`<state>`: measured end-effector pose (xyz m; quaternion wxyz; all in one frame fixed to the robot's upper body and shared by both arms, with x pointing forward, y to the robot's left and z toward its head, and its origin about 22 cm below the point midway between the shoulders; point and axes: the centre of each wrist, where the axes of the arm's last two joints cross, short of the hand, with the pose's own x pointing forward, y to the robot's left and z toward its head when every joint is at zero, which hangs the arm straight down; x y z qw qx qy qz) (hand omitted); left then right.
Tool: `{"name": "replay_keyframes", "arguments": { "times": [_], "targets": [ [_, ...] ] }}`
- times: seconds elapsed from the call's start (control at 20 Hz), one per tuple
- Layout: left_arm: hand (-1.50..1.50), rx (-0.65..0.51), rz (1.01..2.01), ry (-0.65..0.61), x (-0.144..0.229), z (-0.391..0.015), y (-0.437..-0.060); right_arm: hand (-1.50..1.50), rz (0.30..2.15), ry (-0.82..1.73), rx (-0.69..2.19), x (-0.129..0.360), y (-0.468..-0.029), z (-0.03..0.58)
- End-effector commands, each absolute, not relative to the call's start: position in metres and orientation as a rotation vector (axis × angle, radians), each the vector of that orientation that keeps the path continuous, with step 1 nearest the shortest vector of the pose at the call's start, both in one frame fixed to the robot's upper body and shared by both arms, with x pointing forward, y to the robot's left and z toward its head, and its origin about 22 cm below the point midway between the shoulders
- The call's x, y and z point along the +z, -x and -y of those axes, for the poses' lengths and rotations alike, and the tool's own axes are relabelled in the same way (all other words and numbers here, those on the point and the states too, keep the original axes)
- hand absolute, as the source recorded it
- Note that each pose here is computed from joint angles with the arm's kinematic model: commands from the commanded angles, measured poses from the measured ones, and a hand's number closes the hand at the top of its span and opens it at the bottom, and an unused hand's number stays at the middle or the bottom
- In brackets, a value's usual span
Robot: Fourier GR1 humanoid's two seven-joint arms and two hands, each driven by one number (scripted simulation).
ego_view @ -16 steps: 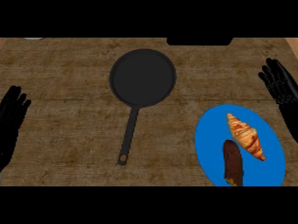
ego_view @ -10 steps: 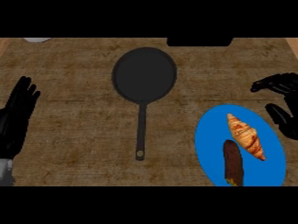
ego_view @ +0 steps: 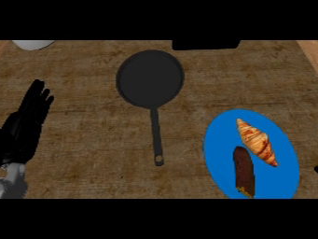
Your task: Pick the sweet potato from the plate and place it in the pan
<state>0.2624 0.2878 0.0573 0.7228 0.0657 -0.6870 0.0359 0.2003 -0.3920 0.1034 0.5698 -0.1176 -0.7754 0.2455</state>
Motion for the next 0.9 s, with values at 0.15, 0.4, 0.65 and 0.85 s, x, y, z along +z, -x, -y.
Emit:
{"name": "replay_keyframes", "arguments": {
  "times": [0.15, 0.4, 0.65, 0.85],
  "targets": [
    [0.00, 0.052, 1.524, -0.110, 0.059, -0.275, -0.268, -1.50, 1.782, 0.436, 0.887, 0.138, -0.181, 0.419],
    [0.00, 0.042, 1.524, -0.105, 0.062, -0.261, -0.281, -1.50, 1.719, 0.457, 1.002, 0.171, -0.209, 0.388],
    [0.00, 0.036, 1.532, -0.092, 0.071, -0.265, -0.282, -1.50, 1.533, 0.573, 1.236, 0.177, -0.211, 0.356],
    [0.00, 0.022, 1.526, -0.105, 0.061, -0.276, -0.282, -1.50, 1.415, 0.566, 1.370, 0.172, -0.215, 0.327]
  ]
}}
